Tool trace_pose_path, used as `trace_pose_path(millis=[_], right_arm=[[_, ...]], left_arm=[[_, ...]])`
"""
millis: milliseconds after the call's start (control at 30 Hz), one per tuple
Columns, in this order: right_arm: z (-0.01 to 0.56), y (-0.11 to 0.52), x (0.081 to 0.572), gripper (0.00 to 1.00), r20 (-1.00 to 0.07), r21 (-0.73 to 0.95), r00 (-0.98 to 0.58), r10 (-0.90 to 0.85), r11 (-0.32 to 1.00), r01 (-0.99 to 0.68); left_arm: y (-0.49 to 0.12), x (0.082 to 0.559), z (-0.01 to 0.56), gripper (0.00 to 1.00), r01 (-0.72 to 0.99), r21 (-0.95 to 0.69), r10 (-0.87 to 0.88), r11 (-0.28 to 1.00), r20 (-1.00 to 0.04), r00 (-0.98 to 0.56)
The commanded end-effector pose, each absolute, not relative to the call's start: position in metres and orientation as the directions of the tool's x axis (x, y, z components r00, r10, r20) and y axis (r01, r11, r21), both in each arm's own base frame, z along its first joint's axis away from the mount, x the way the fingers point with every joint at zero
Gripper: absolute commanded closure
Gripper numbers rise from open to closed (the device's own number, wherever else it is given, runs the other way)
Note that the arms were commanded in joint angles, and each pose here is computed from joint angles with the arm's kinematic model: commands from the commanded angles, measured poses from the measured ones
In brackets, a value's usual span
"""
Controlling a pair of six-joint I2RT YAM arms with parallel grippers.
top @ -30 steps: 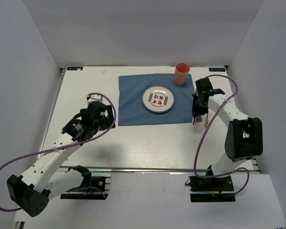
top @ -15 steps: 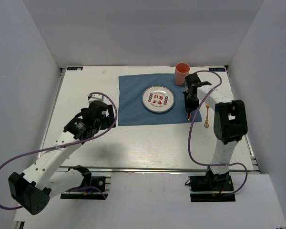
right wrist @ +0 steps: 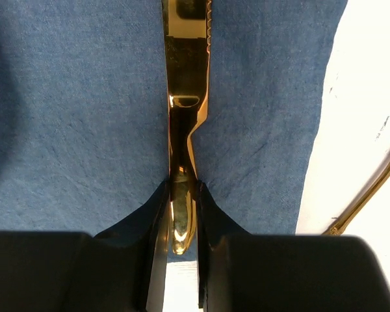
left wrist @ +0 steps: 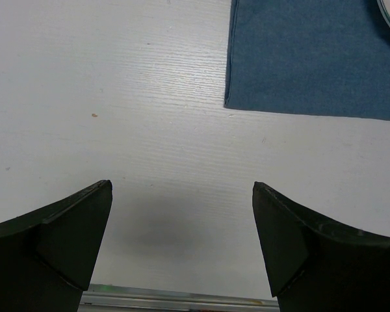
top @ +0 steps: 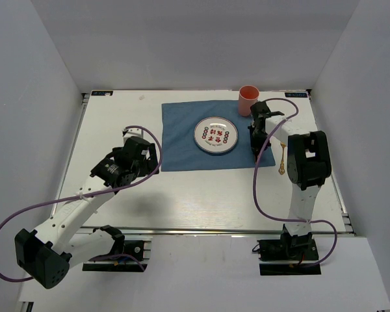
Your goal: Set the dinner table for one person
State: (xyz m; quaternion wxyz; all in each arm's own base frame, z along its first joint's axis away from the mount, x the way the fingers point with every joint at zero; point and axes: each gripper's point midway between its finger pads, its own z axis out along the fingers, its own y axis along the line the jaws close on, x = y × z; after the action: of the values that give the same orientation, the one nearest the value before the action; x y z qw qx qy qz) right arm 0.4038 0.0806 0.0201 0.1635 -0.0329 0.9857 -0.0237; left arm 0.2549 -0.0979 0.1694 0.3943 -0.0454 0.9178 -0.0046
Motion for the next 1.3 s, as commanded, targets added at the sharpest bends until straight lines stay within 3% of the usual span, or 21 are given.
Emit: trace_pose_path(millis=[0,133,233,267,300,433,467,567,733,1067,1200,1267], right_arm=[[0.018,0.082,0.417,1.00,-0.338,-0.059,-0.938,-0.078,0.996,-0.062],[0.017,0.083,0.415,1.00,-0.337,-0.054,-0.939,-0.070,0.997,-0.055],[0.024,0.083,0.418,0.84,-0.354,-0.040,-0.934,-0.043,0.999,-0.031],[0.029,0.084,0.418,0.69,-0.364,-0.034,-0.931,-0.036,0.999,-0.026],[0.033,0.084,0.419,0.60,-0.371,-0.032,-0.928,-0.029,0.999,-0.019],[0.061,0.091,0.423,0.43,-0.427,0.022,-0.904,0.015,1.000,0.006],[0.068,0.092,0.424,0.31,-0.438,0.031,-0.899,0.024,0.999,0.011],[0.098,0.093,0.429,0.11,-0.503,0.048,-0.863,0.055,0.998,0.035],[0.126,0.058,0.431,0.11,-0.586,0.033,-0.796,0.150,0.986,0.161],[0.051,-0.016,0.402,0.12,-0.448,0.034,-0.836,0.318,0.940,0.339],[0.030,-0.022,0.399,0.18,-0.423,0.045,-0.839,0.342,0.933,0.358],[0.016,-0.025,0.394,0.31,-0.390,0.036,-0.853,0.347,0.931,0.362]], left_arm=[[-0.096,0.256,0.171,0.02,-0.080,-0.041,-0.084,0.996,-0.732,-0.676],[-0.096,0.256,0.172,0.02,-0.078,-0.046,-0.087,0.996,-0.734,-0.673],[-0.097,0.256,0.173,0.02,-0.077,-0.048,-0.087,0.996,-0.735,-0.673],[-0.097,0.256,0.172,0.02,-0.076,-0.046,-0.085,0.996,-0.734,-0.674],[-0.096,0.256,0.171,0.02,-0.076,-0.044,-0.084,0.996,-0.732,-0.676],[-0.097,0.256,0.172,0.02,-0.074,-0.050,-0.086,0.996,-0.735,-0.673],[-0.098,0.255,0.172,0.02,-0.072,-0.051,-0.086,0.996,-0.734,-0.674],[-0.101,0.255,0.172,0.02,-0.051,-0.064,-0.082,0.997,-0.731,-0.678],[-0.100,0.255,0.173,0.02,-0.055,-0.061,-0.082,0.997,-0.734,-0.675],[-0.102,0.253,0.174,0.02,-0.049,-0.068,-0.083,0.996,-0.737,-0.671],[-0.104,0.254,0.174,0.02,-0.041,-0.071,-0.080,0.997,-0.737,-0.671],[-0.104,0.253,0.174,0.02,-0.039,-0.072,-0.079,0.997,-0.738,-0.670]])
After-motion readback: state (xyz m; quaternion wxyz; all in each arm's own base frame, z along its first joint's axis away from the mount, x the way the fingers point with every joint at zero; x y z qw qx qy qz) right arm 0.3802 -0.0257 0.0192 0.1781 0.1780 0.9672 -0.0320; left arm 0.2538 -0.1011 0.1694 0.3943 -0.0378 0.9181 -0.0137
